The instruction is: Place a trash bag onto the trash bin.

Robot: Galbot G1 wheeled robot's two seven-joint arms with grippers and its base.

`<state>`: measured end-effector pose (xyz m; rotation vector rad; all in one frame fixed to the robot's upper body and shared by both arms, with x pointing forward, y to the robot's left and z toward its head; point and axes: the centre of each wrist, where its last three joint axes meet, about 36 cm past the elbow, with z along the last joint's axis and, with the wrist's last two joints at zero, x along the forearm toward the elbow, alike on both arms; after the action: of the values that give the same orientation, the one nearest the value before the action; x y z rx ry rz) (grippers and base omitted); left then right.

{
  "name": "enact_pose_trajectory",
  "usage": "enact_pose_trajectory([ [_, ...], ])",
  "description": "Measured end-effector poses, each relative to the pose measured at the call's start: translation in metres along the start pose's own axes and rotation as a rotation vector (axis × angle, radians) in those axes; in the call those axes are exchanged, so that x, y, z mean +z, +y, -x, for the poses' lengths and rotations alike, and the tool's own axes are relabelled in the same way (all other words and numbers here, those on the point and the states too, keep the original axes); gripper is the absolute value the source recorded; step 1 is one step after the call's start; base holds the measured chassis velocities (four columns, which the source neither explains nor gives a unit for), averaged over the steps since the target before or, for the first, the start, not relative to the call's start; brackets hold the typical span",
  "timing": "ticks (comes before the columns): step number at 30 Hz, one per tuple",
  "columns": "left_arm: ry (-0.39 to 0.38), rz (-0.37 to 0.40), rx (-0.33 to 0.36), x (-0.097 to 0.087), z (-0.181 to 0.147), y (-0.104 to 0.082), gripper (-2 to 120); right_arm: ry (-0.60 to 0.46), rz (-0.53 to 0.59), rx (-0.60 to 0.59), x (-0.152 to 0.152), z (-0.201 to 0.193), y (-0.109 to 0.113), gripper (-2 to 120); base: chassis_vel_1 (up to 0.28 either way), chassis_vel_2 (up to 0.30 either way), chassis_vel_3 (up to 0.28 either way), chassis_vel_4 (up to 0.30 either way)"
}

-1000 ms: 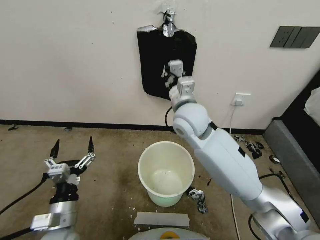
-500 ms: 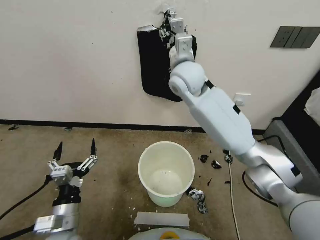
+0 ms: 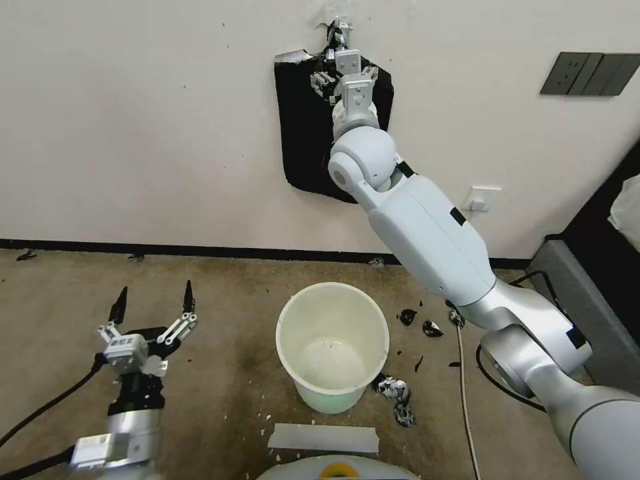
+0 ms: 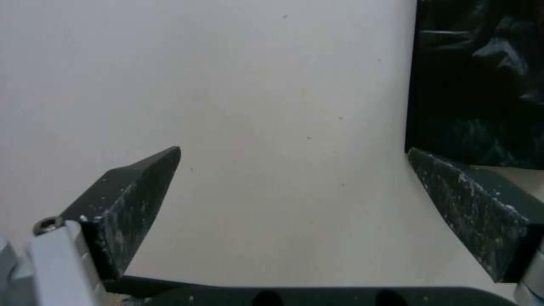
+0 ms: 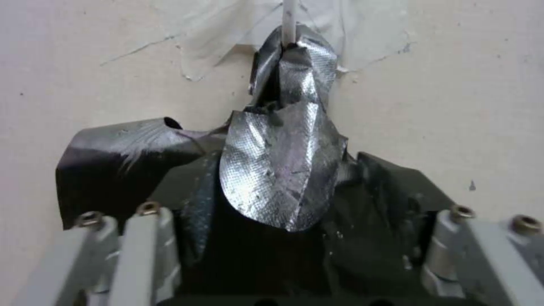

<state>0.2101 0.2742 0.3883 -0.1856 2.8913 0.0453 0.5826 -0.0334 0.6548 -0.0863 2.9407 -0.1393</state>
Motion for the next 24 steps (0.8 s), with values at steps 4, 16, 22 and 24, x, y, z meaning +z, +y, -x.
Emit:
enact_pose_trajectory([
  [4, 0.001, -0.003, -0.002, 0.0012, -0.0014, -0.0012, 100, 0.004, 0.001, 0.000, 0.0014, 0.0017, 0.0021, 48, 0.000, 0.000, 0.000, 0.000],
  [16, 0.003, -0.003, -0.003, 0.0032, -0.0031, -0.0013, 100, 0.000, -0.001, 0.000, 0.0025, 0.0000, 0.0025, 4, 0.000, 0.000, 0.000, 0.000],
  [22, 0.005, -0.005, -0.001, 0.0035, -0.0035, -0.0035, 100, -0.005, 0.000, 0.000, 0.0023, -0.0030, 0.0022, 0, 0.000, 0.000, 0.000, 0.000],
  [24, 0.005, -0.003, -0.001, 0.0035, -0.0037, -0.0032, 100, -0.005, -0.001, 0.002, 0.0034, -0.0053, 0.0018, 0, 0.000, 0.000, 0.000, 0.000],
])
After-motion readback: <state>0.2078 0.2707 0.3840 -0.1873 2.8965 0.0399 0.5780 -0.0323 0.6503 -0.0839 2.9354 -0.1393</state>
